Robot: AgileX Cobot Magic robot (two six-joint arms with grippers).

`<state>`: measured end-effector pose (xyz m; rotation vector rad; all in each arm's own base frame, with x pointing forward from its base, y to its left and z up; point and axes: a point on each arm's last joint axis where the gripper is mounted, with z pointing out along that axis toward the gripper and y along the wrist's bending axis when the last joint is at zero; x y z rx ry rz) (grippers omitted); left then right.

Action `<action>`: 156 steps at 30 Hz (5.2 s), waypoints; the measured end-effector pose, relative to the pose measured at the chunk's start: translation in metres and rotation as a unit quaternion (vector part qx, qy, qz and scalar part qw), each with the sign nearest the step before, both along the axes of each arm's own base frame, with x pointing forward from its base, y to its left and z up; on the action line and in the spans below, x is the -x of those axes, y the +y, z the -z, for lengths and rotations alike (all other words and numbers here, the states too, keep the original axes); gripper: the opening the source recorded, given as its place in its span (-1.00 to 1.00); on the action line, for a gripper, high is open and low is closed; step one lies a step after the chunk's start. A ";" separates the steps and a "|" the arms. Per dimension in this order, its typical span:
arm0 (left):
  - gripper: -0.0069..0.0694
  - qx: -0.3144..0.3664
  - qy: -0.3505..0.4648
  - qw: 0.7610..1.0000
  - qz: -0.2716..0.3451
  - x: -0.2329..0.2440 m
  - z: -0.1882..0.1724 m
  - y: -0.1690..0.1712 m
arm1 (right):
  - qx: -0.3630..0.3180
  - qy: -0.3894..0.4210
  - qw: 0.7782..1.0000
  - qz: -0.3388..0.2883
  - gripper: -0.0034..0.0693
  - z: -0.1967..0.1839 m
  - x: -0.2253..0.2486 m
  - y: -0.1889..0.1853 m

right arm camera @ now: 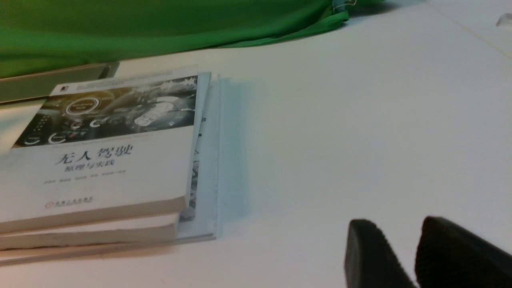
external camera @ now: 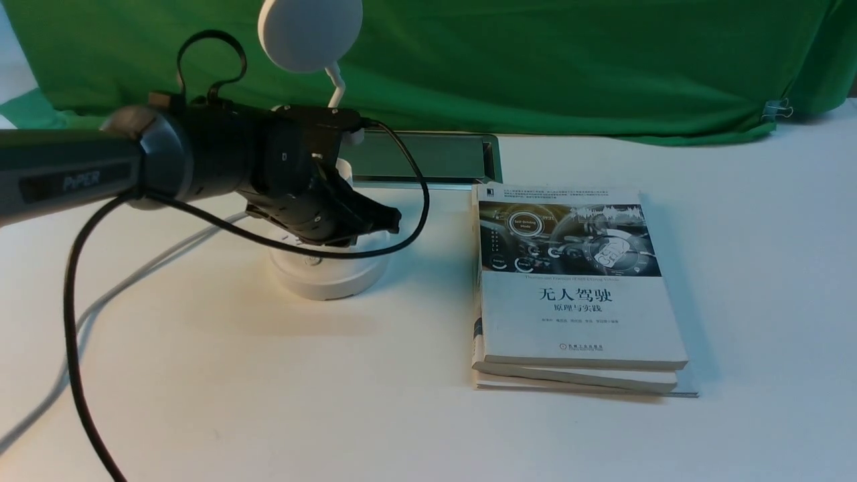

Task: Turn on the desk lamp on the white desktop with your hand.
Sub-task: 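Press the power button on the lamp base to turn the lamp on with the left gripper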

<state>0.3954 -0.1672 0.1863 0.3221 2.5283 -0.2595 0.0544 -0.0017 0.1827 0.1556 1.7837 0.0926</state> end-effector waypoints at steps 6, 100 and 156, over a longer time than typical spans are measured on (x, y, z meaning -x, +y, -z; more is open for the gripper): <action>-0.82 -0.003 0.016 1.000 -0.002 0.000 0.011 0.000 | 0.000 0.000 1.000 0.000 -0.24 0.000 0.000 0.000; -0.82 0.000 0.026 1.000 0.001 -0.010 0.006 -0.006 | 0.000 0.000 1.000 0.000 -0.24 0.000 0.000 0.000; -0.82 -0.006 0.042 0.999 0.017 -0.001 -0.003 -0.004 | 0.000 0.000 1.000 0.000 -0.24 0.000 0.000 0.000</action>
